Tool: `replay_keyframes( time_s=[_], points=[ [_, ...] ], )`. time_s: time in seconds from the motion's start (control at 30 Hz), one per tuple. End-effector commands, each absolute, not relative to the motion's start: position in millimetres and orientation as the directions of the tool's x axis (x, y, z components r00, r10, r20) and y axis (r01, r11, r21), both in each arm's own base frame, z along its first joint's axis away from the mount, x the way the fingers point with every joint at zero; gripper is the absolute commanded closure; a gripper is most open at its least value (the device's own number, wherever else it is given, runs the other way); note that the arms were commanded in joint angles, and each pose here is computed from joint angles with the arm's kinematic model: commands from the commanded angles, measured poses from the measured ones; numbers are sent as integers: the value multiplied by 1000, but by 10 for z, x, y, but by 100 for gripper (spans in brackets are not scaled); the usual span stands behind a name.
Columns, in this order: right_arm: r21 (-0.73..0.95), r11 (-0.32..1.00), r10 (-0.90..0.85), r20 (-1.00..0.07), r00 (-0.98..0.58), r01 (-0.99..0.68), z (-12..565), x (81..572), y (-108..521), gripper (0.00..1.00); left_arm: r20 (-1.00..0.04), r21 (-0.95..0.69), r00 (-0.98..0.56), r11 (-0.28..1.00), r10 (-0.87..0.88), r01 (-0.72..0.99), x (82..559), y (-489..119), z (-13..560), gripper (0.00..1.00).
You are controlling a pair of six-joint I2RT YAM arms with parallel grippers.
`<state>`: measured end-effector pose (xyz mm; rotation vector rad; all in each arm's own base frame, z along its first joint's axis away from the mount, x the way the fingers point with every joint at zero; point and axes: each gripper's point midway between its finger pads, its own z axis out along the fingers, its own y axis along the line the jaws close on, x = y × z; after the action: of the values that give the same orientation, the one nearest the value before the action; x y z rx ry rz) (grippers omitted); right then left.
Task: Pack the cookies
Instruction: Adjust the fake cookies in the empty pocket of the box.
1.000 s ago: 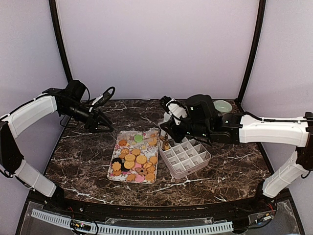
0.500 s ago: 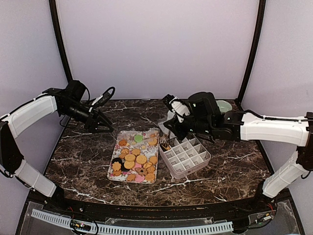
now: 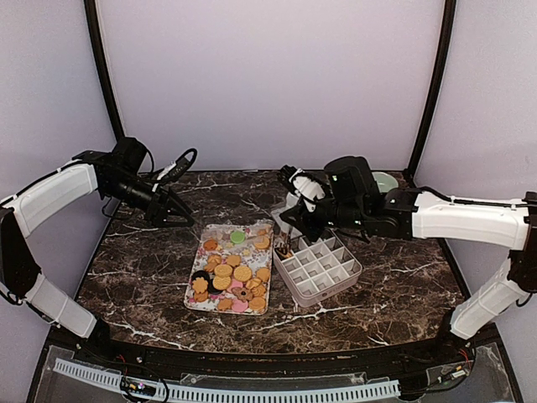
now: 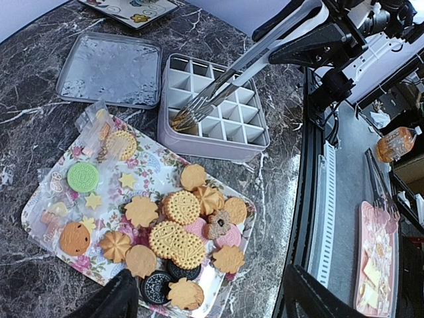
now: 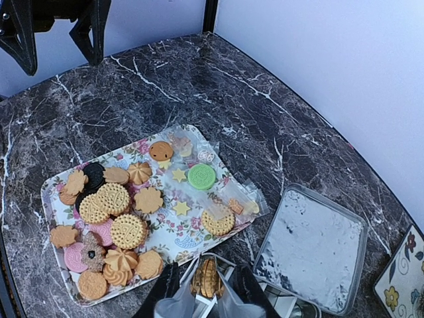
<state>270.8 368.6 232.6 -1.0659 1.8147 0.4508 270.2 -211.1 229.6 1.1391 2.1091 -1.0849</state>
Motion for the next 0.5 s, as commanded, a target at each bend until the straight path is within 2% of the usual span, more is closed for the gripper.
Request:
replay_keyframes(
  time_s=[0.0,0.17,0.2,0.27,0.37,0.47],
  points=[
    [-153,554,-449,-883,-139,-818,2541,2798,3712,88,-740,-401,-510,320,439,858,2695,-2105,2413,23],
    [-172,560,-438,-892,-113,-811,2685,2839,3675,85,-738,-400,-510,322,442,858,2700,-2106,2400,23],
    [-172,558,-436,-893,-111,-812,2711,2839,3679,80,-738,-400,-510,322,442,858,2702,-2104,2401,23],
    [-162,551,-425,-899,-108,-818,2770,2818,3694,63,-737,-400,-510,322,443,858,2700,-2105,2397,23],
    [-151,549,-410,-906,-108,-822,2809,2799,3698,54,-738,-398,-508,322,444,859,2701,-2104,2399,23],
    [-143,553,-414,-902,-122,-821,2748,2802,3688,52,-736,-403,-511,320,444,858,2693,-2103,2394,23]
  ],
)
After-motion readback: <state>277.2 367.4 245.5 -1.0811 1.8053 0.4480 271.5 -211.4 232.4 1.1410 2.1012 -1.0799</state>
